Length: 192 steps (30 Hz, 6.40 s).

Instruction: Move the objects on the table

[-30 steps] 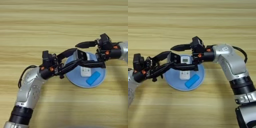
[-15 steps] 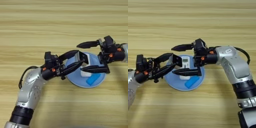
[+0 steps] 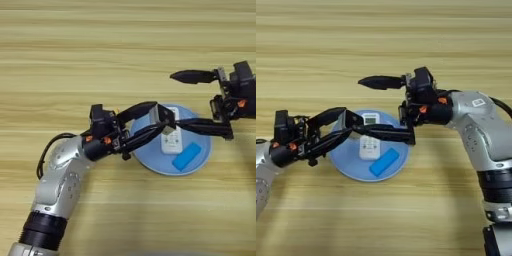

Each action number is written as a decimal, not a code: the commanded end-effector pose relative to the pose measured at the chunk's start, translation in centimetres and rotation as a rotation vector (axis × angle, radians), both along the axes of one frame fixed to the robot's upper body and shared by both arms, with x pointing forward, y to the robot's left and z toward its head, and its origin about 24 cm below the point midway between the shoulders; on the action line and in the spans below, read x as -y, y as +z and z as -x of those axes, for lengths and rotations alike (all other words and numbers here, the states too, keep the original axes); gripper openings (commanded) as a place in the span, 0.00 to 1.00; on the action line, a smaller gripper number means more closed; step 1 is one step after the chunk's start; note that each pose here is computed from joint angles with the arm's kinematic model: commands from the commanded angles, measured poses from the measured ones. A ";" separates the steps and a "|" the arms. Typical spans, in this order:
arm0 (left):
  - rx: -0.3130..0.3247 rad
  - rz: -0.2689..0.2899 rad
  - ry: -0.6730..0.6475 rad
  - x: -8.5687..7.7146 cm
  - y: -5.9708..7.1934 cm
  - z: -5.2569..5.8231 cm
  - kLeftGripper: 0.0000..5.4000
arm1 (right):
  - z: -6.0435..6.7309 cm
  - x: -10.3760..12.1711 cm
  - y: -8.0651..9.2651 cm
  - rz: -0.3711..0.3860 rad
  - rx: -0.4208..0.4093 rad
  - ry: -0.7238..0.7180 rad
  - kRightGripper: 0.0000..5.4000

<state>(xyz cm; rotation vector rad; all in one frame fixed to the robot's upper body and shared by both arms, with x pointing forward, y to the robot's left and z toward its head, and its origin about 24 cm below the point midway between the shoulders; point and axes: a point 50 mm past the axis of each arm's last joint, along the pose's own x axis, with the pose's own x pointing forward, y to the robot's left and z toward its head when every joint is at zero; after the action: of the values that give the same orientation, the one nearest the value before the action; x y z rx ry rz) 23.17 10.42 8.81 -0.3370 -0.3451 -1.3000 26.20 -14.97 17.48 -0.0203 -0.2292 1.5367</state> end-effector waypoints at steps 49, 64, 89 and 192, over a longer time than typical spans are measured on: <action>-0.078 -0.484 0.203 -8.2 -2.8 3.7 0.46 | -6.7 1.9 -6.0 -0.175 0.061 -1.024 1.00; -0.118 -0.568 0.222 -8.7 -4.0 3.1 0.46 | -6.8 3.7 -6.0 -0.286 0.136 -1.327 1.00; -0.179 -0.612 0.184 -7.2 -5.4 2.8 0.46 | -7.0 4.7 -6.5 -0.271 0.145 -1.439 1.00; -0.281 -0.773 0.487 -10.3 -5.7 -4.1 1.00 | -7.2 3.5 -6.2 -0.282 0.154 -1.367 1.00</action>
<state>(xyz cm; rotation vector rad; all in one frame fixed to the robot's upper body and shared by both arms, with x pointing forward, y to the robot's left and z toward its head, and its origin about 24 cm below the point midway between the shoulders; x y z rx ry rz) 26.82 20.67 2.65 0.1789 0.3119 -0.7932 33.12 -18.73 10.39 -0.0629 -0.3973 0.1298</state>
